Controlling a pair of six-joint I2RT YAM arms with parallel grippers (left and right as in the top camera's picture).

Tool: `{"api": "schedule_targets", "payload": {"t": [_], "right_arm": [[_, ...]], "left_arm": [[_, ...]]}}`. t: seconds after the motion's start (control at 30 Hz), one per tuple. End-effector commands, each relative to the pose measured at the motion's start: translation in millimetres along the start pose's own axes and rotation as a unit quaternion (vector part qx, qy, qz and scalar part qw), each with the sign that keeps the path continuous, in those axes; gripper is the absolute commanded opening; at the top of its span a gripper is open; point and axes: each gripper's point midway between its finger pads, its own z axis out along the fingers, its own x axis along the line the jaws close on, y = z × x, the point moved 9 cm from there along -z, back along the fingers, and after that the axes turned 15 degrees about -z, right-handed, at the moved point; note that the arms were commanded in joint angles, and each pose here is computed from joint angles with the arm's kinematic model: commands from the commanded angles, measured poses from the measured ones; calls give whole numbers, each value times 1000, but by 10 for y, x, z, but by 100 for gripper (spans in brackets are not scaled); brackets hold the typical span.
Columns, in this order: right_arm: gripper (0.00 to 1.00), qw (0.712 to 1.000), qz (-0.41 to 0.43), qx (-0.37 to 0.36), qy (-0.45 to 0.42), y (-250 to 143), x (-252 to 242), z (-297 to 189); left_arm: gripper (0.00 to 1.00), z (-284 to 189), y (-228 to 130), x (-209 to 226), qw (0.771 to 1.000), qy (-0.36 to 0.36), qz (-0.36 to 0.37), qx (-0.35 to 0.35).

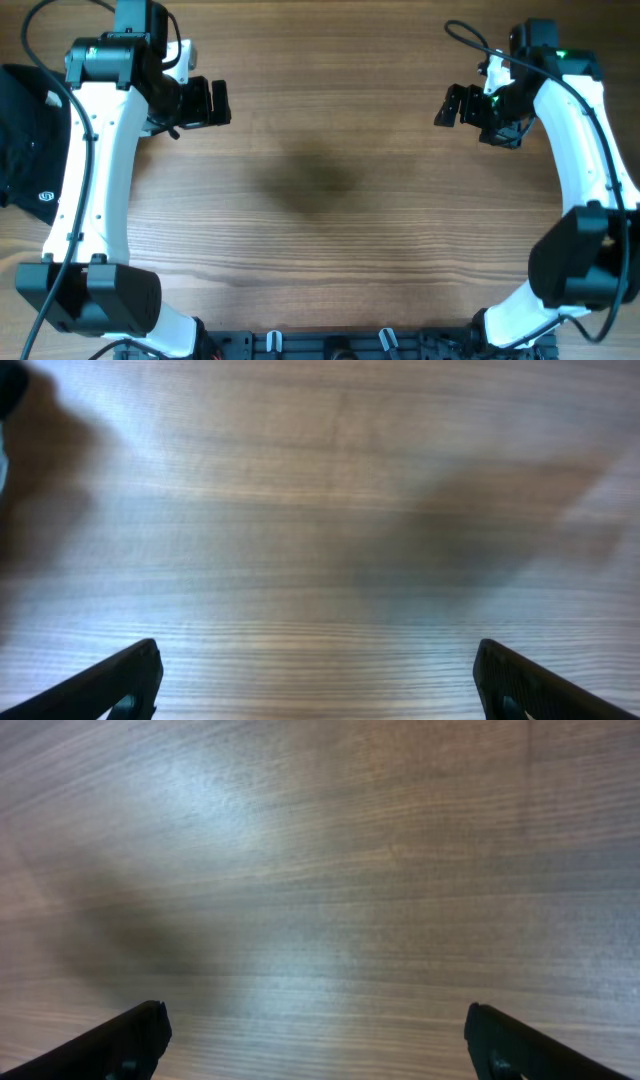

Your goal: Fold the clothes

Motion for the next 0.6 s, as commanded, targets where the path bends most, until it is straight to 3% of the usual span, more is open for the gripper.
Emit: {"api": "schedule_targets", "payload": {"t": [0.0,0.13,0.27,0.4,0.57], "right_arm": [[100,997,-14,-75,-25,-120,121,-455],[100,979,-31,-194,-60,-410,216,-841],[100,945,-42,-303,-118,-968,225,-1012],[100,939,-42,-318,-126,-1298,253,-1060],[100,940,-41,-315,-126,-1325,257,-1062]], "left_arm": [[100,-109,-109,37,1000,1,-5,-31],[100,-218,-400,114,994,-33,8,-104],[100,-252,-934,344,967,-102,-12,-233],[100,-159,-1352,539,952,-125,-10,-277],[100,-151,-1599,649,961,-112,-14,-252]]}}
